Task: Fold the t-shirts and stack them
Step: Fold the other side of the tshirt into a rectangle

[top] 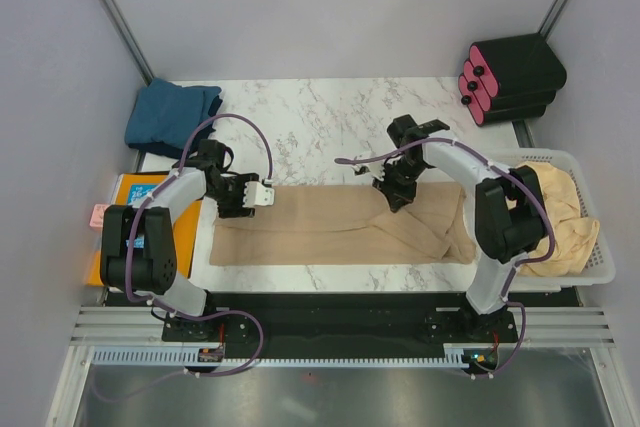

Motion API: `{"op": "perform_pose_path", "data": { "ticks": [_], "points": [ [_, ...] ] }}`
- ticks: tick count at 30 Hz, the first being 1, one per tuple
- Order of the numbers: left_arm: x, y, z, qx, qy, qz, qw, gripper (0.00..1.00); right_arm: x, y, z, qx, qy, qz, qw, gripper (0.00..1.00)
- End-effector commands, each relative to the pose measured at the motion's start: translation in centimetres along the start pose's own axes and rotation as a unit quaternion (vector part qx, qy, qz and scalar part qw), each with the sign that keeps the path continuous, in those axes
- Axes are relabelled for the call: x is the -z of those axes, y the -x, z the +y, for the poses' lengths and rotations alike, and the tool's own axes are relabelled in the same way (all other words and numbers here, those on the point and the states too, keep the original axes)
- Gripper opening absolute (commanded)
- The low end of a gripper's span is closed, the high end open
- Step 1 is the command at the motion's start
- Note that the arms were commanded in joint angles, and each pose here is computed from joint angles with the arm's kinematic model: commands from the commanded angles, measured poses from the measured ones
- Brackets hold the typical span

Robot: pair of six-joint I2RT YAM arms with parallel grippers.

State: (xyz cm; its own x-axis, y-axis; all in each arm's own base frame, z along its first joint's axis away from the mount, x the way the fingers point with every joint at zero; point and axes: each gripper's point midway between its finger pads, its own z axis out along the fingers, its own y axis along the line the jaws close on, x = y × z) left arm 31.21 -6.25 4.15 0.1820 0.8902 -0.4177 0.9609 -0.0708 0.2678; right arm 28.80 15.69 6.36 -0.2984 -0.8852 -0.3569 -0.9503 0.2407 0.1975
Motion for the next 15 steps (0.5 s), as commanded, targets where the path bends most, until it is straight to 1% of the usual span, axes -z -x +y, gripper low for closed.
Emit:
{"op": "perform_pose_path", "data": {
  "ticks": [1, 5, 10, 12, 15],
  "points": [
    [0.1, 0.7, 1.3, -0.022, 0.013, -0.011, 1.0, 0.67, 2.0, 1.5, 3.1, 0.03, 0.03, -0.011, 0.999, 0.0],
    [-0.1, 0.5, 1.6, -0.03, 0.011, -0.009, 0.999, 0.67, 1.6, 2.1, 5.8, 0.044, 0.055, -0.009, 0.997, 0.0],
    [-0.2, 0.5, 2.1, -0.039, 0.012, -0.008, 0.999, 0.67, 0.7, 2.1, 8.7, 0.043, 0.088, -0.003, 0.995, 0.0],
    [-0.4, 0.4, 2.2, -0.041, 0.009, -0.008, 0.999, 0.67, 0.3, 1.9, 10.1, 0.041, 0.104, 0.0, 0.994, 0.01],
    [-0.5, 0.2, 2.4, -0.043, 0.007, -0.007, 0.999, 0.67, -0.2, 1.6, 11.9, 0.044, 0.122, 0.008, 0.992, 0.06]
  ]
}}
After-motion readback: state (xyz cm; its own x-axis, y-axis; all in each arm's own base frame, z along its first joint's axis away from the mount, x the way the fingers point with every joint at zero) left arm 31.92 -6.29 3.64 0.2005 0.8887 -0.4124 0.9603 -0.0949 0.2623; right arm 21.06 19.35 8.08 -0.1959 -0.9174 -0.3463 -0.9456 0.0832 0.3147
